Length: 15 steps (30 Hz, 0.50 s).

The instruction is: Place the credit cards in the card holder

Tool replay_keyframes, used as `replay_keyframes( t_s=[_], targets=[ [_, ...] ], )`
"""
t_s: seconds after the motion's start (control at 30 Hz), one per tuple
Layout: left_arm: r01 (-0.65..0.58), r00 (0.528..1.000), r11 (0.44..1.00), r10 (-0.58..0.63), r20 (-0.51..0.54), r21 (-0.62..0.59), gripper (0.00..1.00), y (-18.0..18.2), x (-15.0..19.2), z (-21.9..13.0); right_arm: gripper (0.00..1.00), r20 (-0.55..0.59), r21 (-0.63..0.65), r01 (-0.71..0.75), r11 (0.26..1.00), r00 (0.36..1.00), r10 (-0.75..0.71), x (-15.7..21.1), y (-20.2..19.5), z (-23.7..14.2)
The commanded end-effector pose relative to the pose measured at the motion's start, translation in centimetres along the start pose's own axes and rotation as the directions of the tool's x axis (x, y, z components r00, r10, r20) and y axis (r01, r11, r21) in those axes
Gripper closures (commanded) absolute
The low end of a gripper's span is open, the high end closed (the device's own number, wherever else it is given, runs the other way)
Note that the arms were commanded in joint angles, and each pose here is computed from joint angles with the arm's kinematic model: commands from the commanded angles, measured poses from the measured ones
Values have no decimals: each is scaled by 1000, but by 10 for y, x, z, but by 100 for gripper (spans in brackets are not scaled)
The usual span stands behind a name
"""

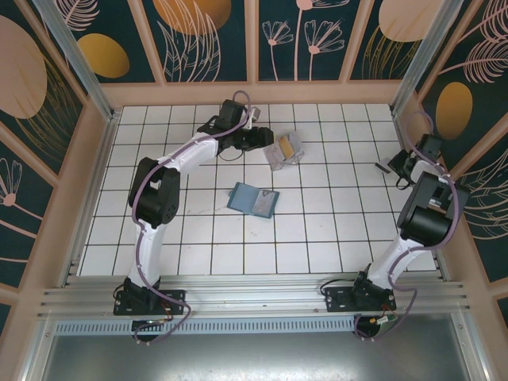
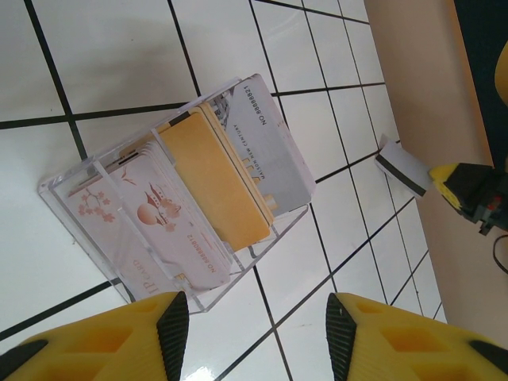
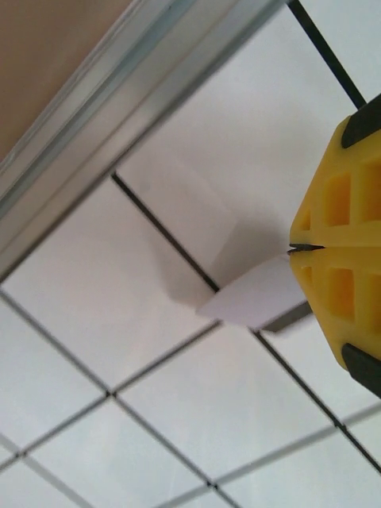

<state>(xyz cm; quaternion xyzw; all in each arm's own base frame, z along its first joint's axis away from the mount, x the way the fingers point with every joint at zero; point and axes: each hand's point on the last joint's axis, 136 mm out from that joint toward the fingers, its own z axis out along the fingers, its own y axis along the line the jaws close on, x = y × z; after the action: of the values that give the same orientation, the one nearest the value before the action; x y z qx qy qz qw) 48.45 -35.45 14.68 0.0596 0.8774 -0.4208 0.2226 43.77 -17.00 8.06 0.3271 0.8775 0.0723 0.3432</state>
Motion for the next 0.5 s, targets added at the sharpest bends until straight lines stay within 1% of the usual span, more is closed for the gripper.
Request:
replay_keyframes(
  t_s=[0.0,0.2,0.3,0.4,0.47],
  targets=[
    [-28,998,998,25,54,57,49,-26,-20,-19,100,36,-60,4,998,999,-1,-4,28,-16],
    [-26,997,995,19,72,92,48,-35,-21,-25,100,74,-200,43,979,997,-28,-8,81,-36],
    [-24,997,993,15,80,114,48,-39,-20,-29,100,82,-245,57,968,996,-38,-11,99,-46],
    [-13,996,987,-2,91,157,47,-45,-18,-32,100,93,-298,77,951,994,-51,-13,121,-60],
    [-1,995,982,-18,96,190,46,-50,-18,-34,100,96,-368,74,927,995,-41,-13,137,-73]
  ],
)
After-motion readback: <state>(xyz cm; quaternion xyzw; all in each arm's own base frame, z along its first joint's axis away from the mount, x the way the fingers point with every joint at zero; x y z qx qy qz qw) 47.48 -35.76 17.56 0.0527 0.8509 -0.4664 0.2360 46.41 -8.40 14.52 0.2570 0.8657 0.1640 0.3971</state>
